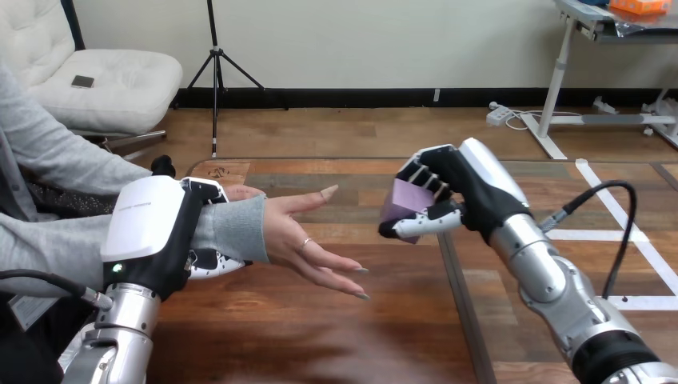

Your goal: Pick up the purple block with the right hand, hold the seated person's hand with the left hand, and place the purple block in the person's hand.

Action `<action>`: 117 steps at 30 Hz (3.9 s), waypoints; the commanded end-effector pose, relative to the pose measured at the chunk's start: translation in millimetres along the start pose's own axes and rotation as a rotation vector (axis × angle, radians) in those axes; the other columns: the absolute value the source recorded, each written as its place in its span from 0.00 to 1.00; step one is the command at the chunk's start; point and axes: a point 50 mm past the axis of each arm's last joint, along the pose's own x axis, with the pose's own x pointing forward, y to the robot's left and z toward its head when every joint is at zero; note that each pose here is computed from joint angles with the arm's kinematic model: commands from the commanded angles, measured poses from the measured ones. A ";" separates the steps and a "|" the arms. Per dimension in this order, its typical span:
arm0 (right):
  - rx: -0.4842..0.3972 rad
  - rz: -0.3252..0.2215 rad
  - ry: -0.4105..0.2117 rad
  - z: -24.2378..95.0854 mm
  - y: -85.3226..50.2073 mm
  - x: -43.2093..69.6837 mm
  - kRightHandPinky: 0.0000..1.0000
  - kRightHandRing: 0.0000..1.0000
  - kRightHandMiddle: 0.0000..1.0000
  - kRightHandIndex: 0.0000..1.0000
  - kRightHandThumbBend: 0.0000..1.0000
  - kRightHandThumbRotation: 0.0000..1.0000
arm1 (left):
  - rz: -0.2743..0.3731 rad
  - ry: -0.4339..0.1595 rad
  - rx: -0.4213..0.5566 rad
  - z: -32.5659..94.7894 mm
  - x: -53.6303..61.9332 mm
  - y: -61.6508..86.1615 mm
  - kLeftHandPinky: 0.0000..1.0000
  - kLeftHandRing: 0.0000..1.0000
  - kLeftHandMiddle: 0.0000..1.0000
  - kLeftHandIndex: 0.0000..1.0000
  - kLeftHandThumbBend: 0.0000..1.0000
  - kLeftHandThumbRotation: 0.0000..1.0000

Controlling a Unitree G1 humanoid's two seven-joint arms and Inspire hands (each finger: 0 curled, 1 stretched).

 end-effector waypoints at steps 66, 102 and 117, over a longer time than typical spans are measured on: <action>0.056 0.132 -0.250 68.1 32.0 17.5 0.33 0.36 0.41 0.45 0.69 0.00 | 0.180 -0.138 -0.157 50.0 44.3 18.3 0.18 0.23 0.30 0.32 0.69 0.00; 0.059 0.143 -0.202 60.5 33.3 14.6 0.35 0.39 0.44 0.46 0.69 0.00 | 0.181 -0.166 -0.218 54.7 44.8 16.7 0.18 0.23 0.30 0.32 0.73 0.00; 0.074 0.142 -0.173 56.8 30.9 13.2 0.40 0.45 0.49 0.52 0.77 0.06 | 0.074 -0.134 -0.144 50.3 38.4 18.5 0.37 0.45 0.50 0.52 0.81 0.38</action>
